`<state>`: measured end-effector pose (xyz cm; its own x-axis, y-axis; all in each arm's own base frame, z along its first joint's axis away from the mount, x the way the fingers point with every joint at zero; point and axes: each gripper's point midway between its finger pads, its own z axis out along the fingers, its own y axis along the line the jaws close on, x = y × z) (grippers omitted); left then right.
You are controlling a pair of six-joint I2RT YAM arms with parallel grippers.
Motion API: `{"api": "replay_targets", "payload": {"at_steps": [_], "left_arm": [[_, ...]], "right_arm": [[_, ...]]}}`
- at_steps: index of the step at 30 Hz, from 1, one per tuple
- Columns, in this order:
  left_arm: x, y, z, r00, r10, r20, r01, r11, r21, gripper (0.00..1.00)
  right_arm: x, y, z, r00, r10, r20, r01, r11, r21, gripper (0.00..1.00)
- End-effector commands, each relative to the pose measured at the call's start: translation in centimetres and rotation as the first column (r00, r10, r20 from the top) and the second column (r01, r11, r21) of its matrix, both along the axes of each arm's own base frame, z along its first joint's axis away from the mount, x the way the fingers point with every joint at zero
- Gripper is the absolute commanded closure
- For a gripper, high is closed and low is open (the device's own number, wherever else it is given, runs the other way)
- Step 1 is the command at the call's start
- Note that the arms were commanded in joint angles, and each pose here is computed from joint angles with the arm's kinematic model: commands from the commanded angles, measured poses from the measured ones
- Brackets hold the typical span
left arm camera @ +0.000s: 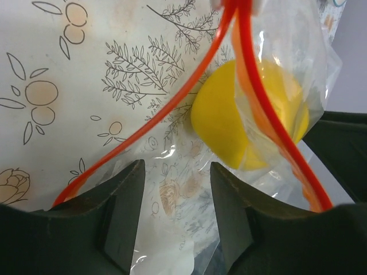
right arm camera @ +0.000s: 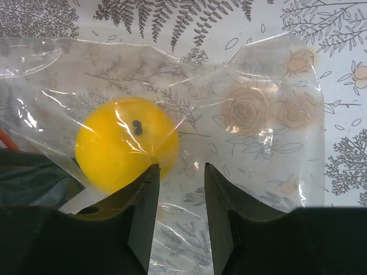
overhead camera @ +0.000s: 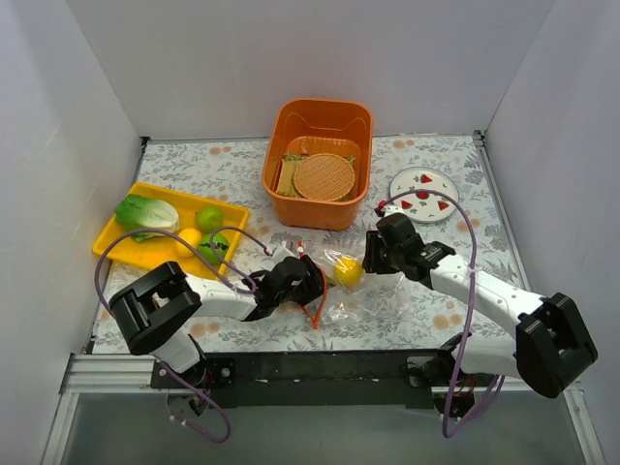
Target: Open the zip-top bag and remove the fake food
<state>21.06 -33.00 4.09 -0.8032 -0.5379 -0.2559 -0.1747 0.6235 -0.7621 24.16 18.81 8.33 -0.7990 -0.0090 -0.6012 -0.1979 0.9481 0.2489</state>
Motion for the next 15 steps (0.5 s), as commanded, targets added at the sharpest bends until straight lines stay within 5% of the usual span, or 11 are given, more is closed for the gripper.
{"api": "replay_targets", "payload": {"at_steps": [1, 8, 15], "left_arm": [[0.0, -0.5, 1.8, 0.995, -0.028, 0.091, 0.033, 0.998, -0.052, 0.51], [0.1, -1.4, 3.1, 0.983, -0.069, 0.170, 0.082, 0.994, -0.073, 0.44], [0.1, -1.1, 3.3, 0.979, -0.071, 0.190, 0.083, 0.995, -0.056, 0.43]], "right_arm": [[1.4, 1.4, 0.7, 0.999, 0.015, 0.044, -0.017, 0.999, 0.050, 0.56], [1.6, 1.1, -0.4, 1.000, 0.018, 0.021, -0.018, 1.000, 0.006, 0.54], [2.1, 1.3, 4.0, 0.993, -0.006, 0.118, -0.003, 0.997, 0.077, 0.52]]}}
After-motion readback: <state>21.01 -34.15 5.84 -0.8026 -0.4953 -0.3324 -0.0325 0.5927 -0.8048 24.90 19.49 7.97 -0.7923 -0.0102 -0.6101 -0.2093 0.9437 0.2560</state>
